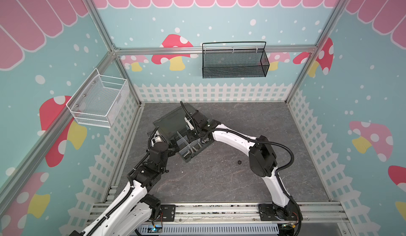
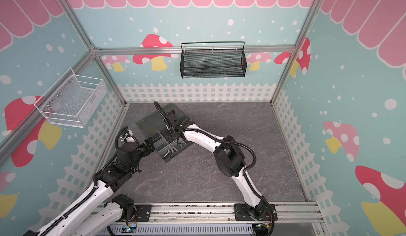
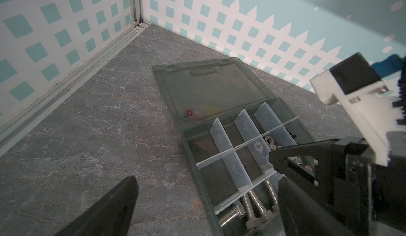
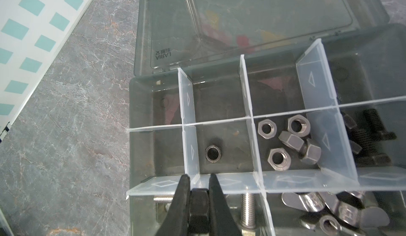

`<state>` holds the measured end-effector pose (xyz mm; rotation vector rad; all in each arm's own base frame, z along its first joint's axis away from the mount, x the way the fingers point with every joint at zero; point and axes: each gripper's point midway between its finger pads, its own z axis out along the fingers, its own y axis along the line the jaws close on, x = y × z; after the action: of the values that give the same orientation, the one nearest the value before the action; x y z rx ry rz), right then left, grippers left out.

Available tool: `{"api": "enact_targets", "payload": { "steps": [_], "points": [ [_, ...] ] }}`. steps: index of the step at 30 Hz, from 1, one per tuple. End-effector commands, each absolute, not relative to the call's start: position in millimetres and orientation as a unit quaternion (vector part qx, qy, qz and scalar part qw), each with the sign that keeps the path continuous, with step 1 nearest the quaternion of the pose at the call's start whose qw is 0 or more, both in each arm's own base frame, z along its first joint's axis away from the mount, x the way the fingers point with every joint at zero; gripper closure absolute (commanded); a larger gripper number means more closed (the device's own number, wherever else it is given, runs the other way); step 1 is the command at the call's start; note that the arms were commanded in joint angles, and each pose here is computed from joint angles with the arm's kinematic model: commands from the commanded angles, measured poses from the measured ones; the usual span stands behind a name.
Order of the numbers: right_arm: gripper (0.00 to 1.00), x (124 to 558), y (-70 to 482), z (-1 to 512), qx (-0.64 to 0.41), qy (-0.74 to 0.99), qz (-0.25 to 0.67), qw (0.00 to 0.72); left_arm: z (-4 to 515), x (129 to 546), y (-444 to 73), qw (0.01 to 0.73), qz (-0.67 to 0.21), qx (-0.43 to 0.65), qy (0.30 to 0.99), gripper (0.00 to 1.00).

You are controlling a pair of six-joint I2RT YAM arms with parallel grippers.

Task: Sort the screws and nuts into containers
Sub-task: 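Lift and carry the black nut with the right gripper over the organizer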

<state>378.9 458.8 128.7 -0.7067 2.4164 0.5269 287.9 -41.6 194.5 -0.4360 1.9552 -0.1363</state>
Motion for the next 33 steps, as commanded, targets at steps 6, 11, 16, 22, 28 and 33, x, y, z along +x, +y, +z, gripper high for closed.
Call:
{"api": "enact_targets", "payload": {
  "steps": [6,11,16,22,28,33],
  "points": [
    [1.00,388,462,101,-0.275,0.907,0.166,0.272,190,286,-40,0.535,-0.063,-0.192,0.821,0.00],
    [1.00,391,463,93,-0.272,0.910,0.158,0.269,188,287,-41,0.532,-0.063,-0.190,0.823,0.00],
    [0.89,392,463,87,-0.270,0.913,0.152,0.265,188,288,-42,0.531,-0.063,-0.189,0.824,0.00],
    [0.71,393,462,90,-0.269,0.913,0.151,0.266,190,288,-34,0.534,-0.057,-0.199,0.820,0.00],
    [0.69,394,459,97,-0.264,0.914,0.145,0.271,192,288,-34,0.535,-0.059,-0.199,0.819,0.00],
    [0.68,392,449,112,-0.249,0.918,0.136,0.277,193,288,-33,0.536,-0.060,-0.200,0.818,0.00]
  ]
}}
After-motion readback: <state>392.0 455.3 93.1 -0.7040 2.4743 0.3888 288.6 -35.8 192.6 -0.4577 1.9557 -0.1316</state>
